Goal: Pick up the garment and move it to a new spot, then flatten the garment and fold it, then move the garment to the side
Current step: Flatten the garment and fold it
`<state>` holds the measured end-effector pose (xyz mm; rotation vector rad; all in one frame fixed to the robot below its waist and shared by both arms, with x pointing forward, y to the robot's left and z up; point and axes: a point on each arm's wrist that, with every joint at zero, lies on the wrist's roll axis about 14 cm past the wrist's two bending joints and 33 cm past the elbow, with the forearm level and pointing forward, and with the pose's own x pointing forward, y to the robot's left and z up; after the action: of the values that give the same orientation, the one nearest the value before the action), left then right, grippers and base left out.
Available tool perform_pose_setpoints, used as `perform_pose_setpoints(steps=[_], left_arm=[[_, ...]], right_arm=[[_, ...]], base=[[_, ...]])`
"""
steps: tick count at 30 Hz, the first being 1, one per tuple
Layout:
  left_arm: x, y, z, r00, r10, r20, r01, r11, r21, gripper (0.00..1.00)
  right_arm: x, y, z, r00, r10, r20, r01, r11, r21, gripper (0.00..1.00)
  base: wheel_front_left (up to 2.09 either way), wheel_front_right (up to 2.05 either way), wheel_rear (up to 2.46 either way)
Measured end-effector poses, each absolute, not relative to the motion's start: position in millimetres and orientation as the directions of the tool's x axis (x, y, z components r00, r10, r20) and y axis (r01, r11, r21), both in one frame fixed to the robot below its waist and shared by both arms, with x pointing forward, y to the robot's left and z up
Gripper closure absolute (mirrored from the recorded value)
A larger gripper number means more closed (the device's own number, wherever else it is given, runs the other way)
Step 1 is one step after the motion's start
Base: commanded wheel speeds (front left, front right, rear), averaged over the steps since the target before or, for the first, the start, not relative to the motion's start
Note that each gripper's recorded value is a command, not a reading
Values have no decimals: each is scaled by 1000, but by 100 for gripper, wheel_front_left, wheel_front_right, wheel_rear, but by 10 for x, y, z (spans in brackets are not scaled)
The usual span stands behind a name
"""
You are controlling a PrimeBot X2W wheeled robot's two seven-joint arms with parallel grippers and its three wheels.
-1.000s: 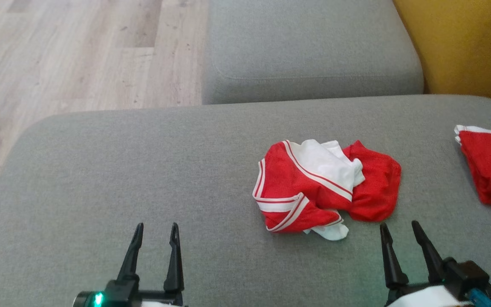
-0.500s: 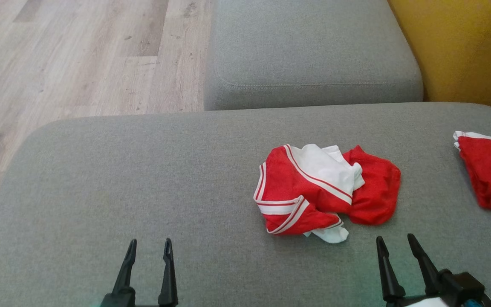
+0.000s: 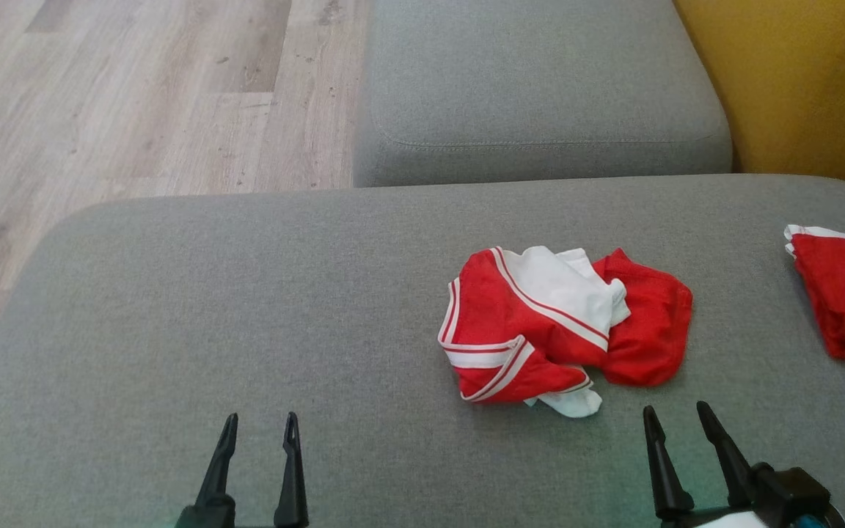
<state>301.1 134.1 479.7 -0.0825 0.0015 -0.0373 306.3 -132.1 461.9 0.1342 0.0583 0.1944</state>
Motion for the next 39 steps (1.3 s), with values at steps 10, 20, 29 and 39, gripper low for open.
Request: perform_pose_setpoints(steps=[10,20,29,39], left_arm=[[3026,1326,4789,999,-38,-5,37,995,-88,0],[3049,1183,4723,996,-86,-29,83,993,-87,0],[3234,444,4726,939,-342,-37,336,935,-112,0],[3239,-444,4478,768,-628,-125,622,778,-93,0]], right_arm=[[3048,-1328,4594,980,193,-52,-184,973,141,0],[3028,-1355,4566,981,181,-62,-171,975,145,0],[3044,-1477,4673,991,130,-27,-124,981,148,0],[2940,-1732,4613,998,30,-51,-22,988,155,0]], base=[[0,0,0],[0,0,0],[0,0,0],[0,0,0]])
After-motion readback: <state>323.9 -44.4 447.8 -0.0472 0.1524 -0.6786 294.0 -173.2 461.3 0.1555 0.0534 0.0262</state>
